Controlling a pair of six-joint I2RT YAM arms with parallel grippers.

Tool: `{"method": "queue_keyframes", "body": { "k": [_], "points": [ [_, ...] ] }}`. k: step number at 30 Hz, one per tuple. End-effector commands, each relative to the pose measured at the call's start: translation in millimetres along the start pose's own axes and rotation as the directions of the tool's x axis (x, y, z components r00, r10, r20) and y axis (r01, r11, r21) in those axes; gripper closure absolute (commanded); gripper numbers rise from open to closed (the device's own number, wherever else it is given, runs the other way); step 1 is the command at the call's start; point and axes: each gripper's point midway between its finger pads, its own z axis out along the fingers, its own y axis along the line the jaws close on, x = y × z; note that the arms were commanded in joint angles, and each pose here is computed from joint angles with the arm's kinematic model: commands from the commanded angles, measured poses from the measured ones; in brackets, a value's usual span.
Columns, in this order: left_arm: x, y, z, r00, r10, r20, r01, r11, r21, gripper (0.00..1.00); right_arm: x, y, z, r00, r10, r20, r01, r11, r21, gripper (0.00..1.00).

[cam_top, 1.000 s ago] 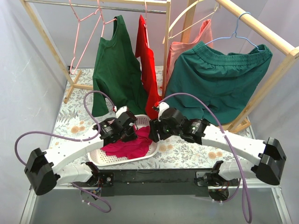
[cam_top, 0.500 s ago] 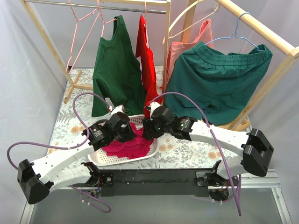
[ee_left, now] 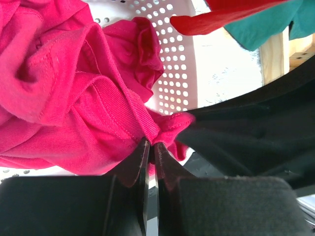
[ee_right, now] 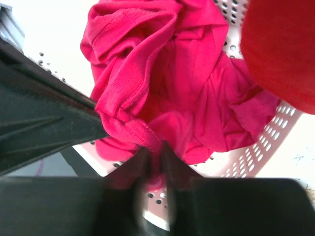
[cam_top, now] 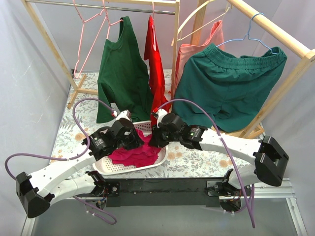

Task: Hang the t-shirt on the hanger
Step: Pick up the T-shirt and place it in the bin.

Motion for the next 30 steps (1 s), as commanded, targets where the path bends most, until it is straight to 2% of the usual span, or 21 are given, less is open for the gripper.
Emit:
{"method": "queue_keyframes", "body": {
  "k": [1, 3, 4, 5, 6, 7, 11, 14, 20, 23, 30],
  "points": [
    [-13.2, -17.5, -19.2, 0.999, -0.005, 0.040, 0.002, 0.997, 0.076, 1.00, -31.5, 12.0, -17.0, 0.994, -0.010, 0.104, 0.009, 1.000, 0.006, 0.96],
    [-12.8, -9.6, -19.3, 0.999, -0.015, 0.043, 0.013, 0.999, 0.042, 0.94, -52.0, 5.6, -31.9, 0.987, -0.008, 0.162, -0.007, 0.996, 0.091, 0.99],
    [-13.7, -3.7, -18.8, 0.999, -0.018, 0.051, 0.017, 1.000, 0.012, 0.82, -59.1, 0.1, -40.5, 0.984, -0.009, 0.177, -0.017, 0.990, 0.143, 0.99],
    [-18.2, 8.7, -19.5, 0.995, -0.058, 0.083, 0.063, 0.996, -0.058, 0.70, -51.3, -18.0, -55.1, 0.991, -0.011, 0.134, -0.024, 0.966, 0.256, 0.99],
    [-18.9, 14.3, -21.4, 0.994, -0.066, 0.090, 0.074, 0.993, -0.087, 0.59, -51.7, -21.4, -60.0, 0.990, -0.011, 0.141, -0.029, 0.961, 0.276, 0.99],
    [-24.1, 19.0, -20.7, 0.990, -0.075, 0.123, 0.089, 0.989, -0.115, 0.57, -48.2, -25.4, -62.6, 0.991, -0.010, 0.134, -0.030, 0.956, 0.293, 0.99],
    [-29.7, 33.4, -16.8, 0.984, -0.075, 0.160, 0.108, 0.973, -0.204, 0.52, -45.3, -35.2, -76.7, 0.989, -0.015, 0.149, -0.037, 0.941, 0.338, 0.99],
    [-24.5, 40.6, -6.6, 0.990, -0.038, 0.133, 0.070, 0.965, -0.252, 0.53, -47.5, -36.3, -83.2, 0.987, -0.025, 0.160, -0.032, 0.938, 0.346, 0.99],
    [-27.5, 23.0, 9.1, 0.992, 0.010, 0.126, 0.013, 0.983, -0.183, 0.53, -40.5, -33.8, -79.1, 0.991, -0.022, 0.130, -0.021, 0.945, 0.326, 0.99],
    [-35.8, 15.1, 13.2, 0.990, 0.035, 0.137, -0.009, 0.982, -0.189, 0.54, -38.6, -33.9, -79.4, 0.992, -0.021, 0.126, -0.021, 0.946, 0.323, 0.99],
    [-45.0, 26.8, 18.4, 0.983, 0.050, 0.179, 0.001, 0.962, -0.275, 0.57, -36.4, -34.0, -81.1, 0.992, -0.012, 0.129, -0.030, 0.948, 0.318, 0.99]
  ]
}}
